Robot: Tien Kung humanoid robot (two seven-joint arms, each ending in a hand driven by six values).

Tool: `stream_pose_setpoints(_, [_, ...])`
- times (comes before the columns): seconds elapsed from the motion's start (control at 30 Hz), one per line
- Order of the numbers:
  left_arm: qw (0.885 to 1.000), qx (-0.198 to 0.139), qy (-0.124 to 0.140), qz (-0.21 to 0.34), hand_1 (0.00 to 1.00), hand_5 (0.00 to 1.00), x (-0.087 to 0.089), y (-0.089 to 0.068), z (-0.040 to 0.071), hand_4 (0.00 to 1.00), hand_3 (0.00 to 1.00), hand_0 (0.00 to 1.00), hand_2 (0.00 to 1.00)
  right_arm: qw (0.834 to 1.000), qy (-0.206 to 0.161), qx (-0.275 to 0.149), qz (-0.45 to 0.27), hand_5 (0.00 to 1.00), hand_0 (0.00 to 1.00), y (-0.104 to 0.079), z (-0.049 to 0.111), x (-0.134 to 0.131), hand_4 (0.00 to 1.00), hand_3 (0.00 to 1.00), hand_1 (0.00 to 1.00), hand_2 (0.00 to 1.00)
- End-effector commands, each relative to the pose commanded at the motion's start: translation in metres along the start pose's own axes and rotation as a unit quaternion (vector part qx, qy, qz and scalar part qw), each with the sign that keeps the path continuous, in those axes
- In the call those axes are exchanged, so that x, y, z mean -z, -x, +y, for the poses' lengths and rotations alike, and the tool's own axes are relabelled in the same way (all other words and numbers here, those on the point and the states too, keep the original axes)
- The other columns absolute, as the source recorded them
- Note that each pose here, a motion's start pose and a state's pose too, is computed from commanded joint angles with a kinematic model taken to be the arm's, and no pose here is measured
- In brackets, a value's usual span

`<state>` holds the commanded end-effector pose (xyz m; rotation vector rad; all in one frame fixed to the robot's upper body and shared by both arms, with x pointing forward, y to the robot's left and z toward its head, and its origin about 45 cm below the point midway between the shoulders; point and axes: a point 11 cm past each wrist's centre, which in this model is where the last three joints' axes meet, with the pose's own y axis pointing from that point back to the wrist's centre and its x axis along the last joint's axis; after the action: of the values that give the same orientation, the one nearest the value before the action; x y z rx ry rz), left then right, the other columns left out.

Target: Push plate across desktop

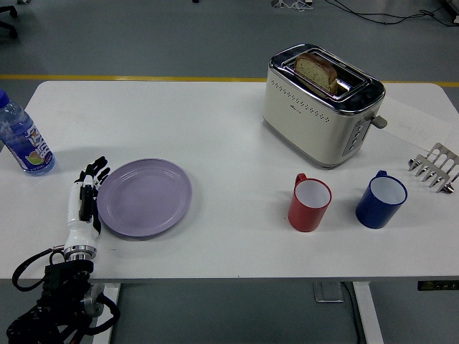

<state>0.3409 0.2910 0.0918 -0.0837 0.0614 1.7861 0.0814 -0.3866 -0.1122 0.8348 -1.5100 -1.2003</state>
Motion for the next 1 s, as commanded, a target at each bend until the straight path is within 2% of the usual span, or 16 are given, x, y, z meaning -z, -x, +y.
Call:
stream_pose_setpoints(0.17, [1.000,0.017,-0.002,0.001,0.843,0.991,-0.001,0.013,-0.002,0.477,0.772,0.834,0.861,1.000,0.000,0.000,0.000,0.282,0.513,0.000,0.000,0.000,0.152,0.541,0.479,0.580])
stream_pose_setpoints(0.4, [0.999,0.050,-0.015,-0.003,0.842,0.998,0.005,0.034,0.002,0.483,0.770,0.833,0.861,1.000,0.000,0.000,0.000,0.282,0.513,0.000,0.000,-0.001,0.152,0.541,0.478,0.580])
stream_pose_setpoints(0.77, [0.996,0.085,-0.023,0.006,0.843,0.974,0.003,0.062,0.005,0.470,0.765,0.832,0.863,1.000,0.001,-0.001,0.002,0.281,0.513,0.000,0.000,-0.002,0.153,0.541,0.479,0.580])
stream_pose_setpoints(1.0, [0.994,0.105,-0.026,0.010,0.840,0.967,0.002,0.074,0.007,0.468,0.760,0.830,0.859,1.000,0.000,-0.001,0.002,0.281,0.513,-0.001,0.000,-0.001,0.153,0.541,0.479,0.581])
